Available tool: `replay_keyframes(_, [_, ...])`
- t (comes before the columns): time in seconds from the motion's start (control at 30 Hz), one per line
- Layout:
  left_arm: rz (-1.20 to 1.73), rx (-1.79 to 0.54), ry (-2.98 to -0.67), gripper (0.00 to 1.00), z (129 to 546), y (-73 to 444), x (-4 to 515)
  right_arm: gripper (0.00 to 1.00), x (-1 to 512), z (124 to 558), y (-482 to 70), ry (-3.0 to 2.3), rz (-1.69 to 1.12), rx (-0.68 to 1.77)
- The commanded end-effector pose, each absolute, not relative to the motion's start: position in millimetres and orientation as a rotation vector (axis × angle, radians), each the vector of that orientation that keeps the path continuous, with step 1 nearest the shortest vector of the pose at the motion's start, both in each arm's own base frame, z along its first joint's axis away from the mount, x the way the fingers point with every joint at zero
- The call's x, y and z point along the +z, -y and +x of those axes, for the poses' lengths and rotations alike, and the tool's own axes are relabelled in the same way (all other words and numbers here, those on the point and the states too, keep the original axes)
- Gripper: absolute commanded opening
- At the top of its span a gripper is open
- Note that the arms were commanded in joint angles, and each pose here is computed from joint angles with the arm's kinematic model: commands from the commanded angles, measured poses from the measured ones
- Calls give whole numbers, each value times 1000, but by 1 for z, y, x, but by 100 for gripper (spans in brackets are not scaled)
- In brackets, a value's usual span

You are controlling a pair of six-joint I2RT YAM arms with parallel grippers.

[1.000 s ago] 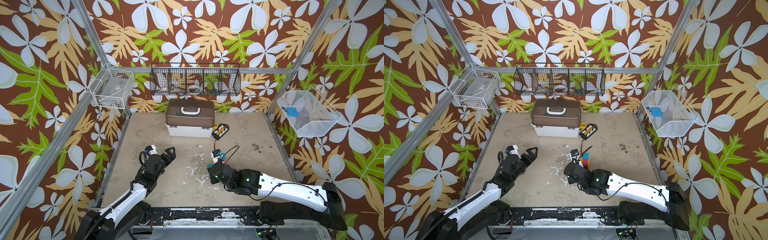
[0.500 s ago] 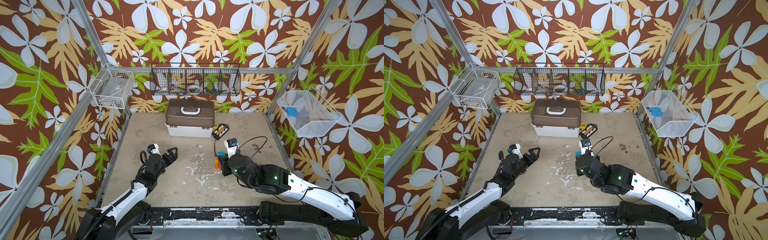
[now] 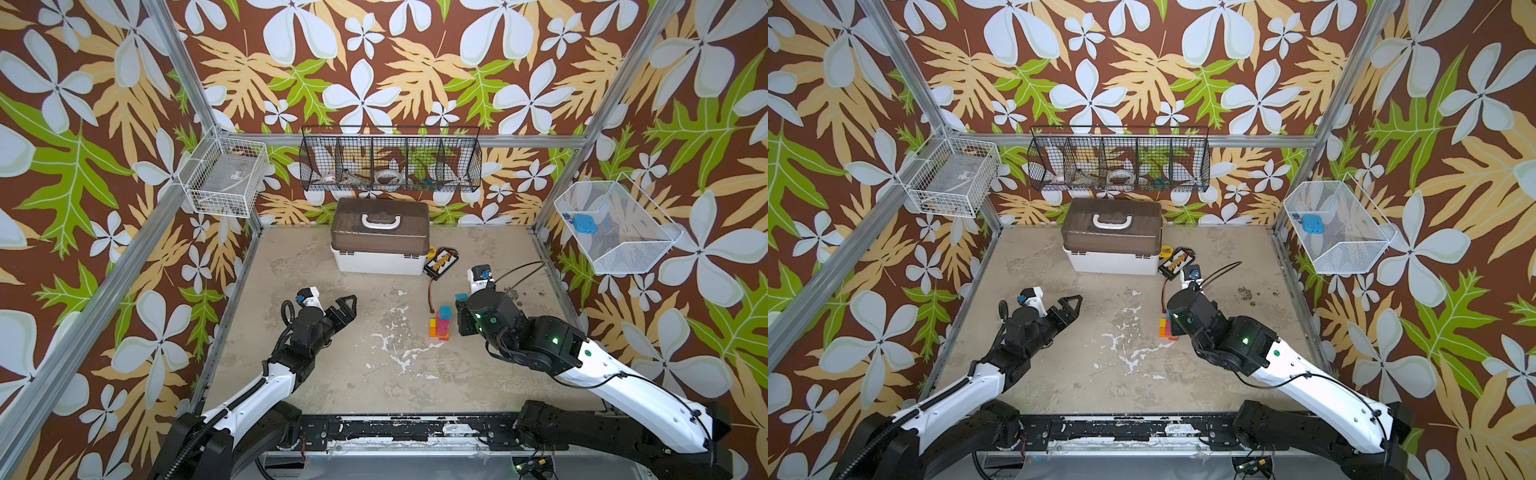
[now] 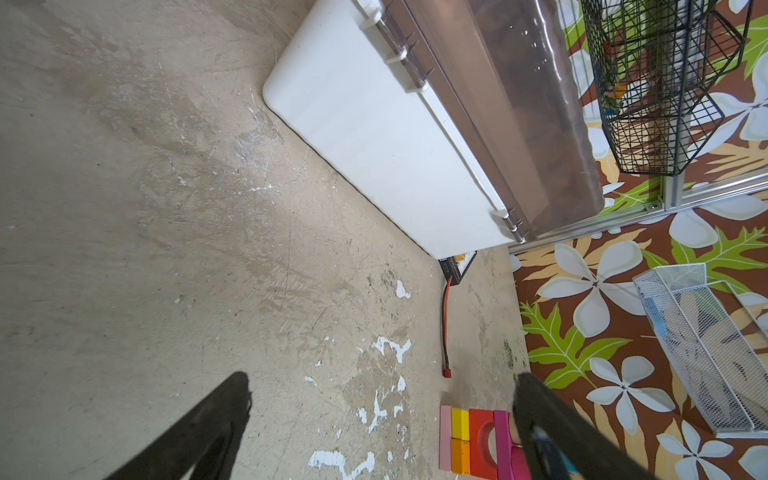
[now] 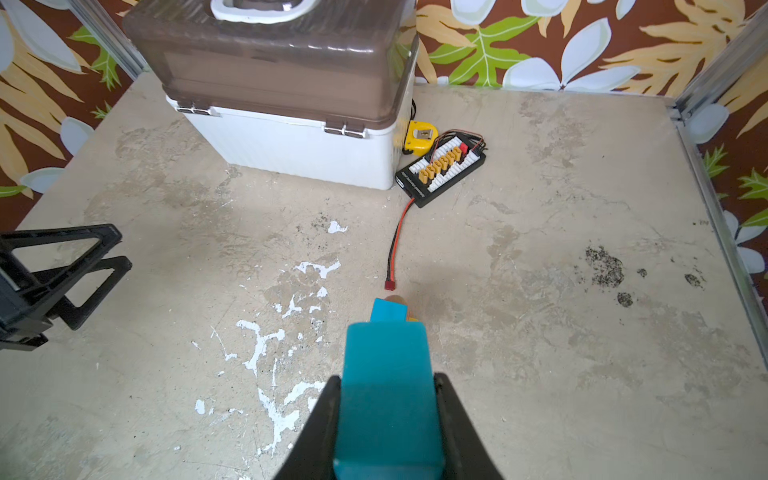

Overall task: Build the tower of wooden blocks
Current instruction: 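Lift the teal block with the right gripper and carry it over the stack, then lower the teal block onto the stack top and open the right gripper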

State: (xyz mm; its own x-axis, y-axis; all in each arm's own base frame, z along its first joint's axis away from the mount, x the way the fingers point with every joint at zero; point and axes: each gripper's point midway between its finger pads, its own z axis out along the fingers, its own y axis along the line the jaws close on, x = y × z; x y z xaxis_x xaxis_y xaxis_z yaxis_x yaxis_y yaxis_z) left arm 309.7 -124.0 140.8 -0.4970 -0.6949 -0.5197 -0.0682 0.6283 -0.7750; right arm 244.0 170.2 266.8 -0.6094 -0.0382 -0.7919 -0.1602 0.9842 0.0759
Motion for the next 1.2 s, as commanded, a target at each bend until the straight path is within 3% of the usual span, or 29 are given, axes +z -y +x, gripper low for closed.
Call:
replay_keyframes(0.0, [-577, -900, -1929, 100, 313, 126, 150, 19, 253, 247, -172, -2282, -167, 172])
replay_keyframes(0.4, [-580, -898, -1932, 100, 313, 126, 149, 14, 209, 267, -183, -2433, -174, 152])
replay_keyframes(1.17, [-586, -900, -1944, 100, 314, 127, 145, 19, 165, 283, -184, -2554, -118, -20])
